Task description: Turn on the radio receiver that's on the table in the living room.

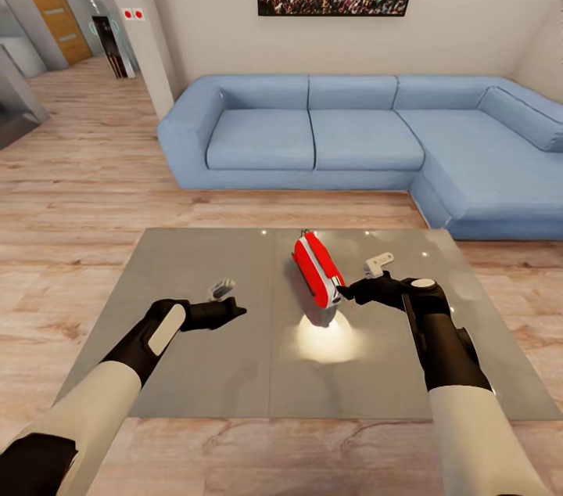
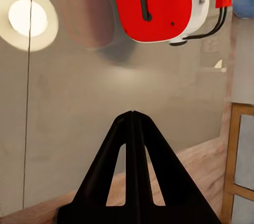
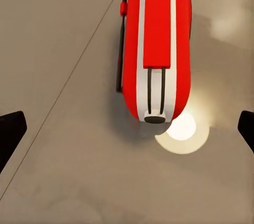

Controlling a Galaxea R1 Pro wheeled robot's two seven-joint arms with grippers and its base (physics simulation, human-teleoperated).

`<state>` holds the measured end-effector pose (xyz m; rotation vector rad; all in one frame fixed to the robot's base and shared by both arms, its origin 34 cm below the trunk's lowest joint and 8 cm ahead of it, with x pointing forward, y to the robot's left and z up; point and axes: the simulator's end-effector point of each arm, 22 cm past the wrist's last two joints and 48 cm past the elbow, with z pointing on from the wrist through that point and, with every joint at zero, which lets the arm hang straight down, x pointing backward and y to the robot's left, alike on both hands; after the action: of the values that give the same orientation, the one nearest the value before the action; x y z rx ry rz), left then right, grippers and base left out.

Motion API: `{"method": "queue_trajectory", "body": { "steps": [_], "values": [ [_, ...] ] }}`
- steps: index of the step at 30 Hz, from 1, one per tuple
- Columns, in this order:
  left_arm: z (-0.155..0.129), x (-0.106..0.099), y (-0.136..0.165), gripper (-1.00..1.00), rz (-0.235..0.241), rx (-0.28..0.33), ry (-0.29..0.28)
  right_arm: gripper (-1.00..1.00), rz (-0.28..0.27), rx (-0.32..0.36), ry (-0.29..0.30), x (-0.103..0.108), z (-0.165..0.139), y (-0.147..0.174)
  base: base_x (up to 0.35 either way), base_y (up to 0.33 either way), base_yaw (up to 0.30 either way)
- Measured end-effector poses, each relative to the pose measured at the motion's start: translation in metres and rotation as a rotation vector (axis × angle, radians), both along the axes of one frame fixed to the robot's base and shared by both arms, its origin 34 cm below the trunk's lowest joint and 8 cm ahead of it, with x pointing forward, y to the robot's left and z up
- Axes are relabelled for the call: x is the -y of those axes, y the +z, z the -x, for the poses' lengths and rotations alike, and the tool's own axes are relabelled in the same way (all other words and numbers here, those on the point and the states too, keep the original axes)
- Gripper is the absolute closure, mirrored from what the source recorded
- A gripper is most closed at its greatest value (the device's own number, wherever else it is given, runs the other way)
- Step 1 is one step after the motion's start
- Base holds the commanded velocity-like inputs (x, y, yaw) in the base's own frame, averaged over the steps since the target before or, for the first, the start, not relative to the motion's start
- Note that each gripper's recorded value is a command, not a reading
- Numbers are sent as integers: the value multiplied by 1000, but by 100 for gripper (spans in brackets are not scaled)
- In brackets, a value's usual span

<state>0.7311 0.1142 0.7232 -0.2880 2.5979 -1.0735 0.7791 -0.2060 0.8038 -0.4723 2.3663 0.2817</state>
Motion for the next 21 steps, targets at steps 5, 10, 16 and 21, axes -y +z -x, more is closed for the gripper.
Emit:
{"method": "queue_trajectory", "body": {
  "steps": [5,10,16,21],
  "values": [
    [2,4,3,100,-9,7,-20,-100,1,11,-1,0,-1,6,0,0,0],
    [1,5,7,100,-11,15,-25,-100,1,22,-1,1,-3,13,0,0,0],
    [-8,8,24,100,-4,54,-31,-100,2,32,-2,2,-4,20,0,0,0],
    [-16,10,42,100,2,89,-44,-100,39,39,-11,24,-5,24,0,0,0]
  ]
}}
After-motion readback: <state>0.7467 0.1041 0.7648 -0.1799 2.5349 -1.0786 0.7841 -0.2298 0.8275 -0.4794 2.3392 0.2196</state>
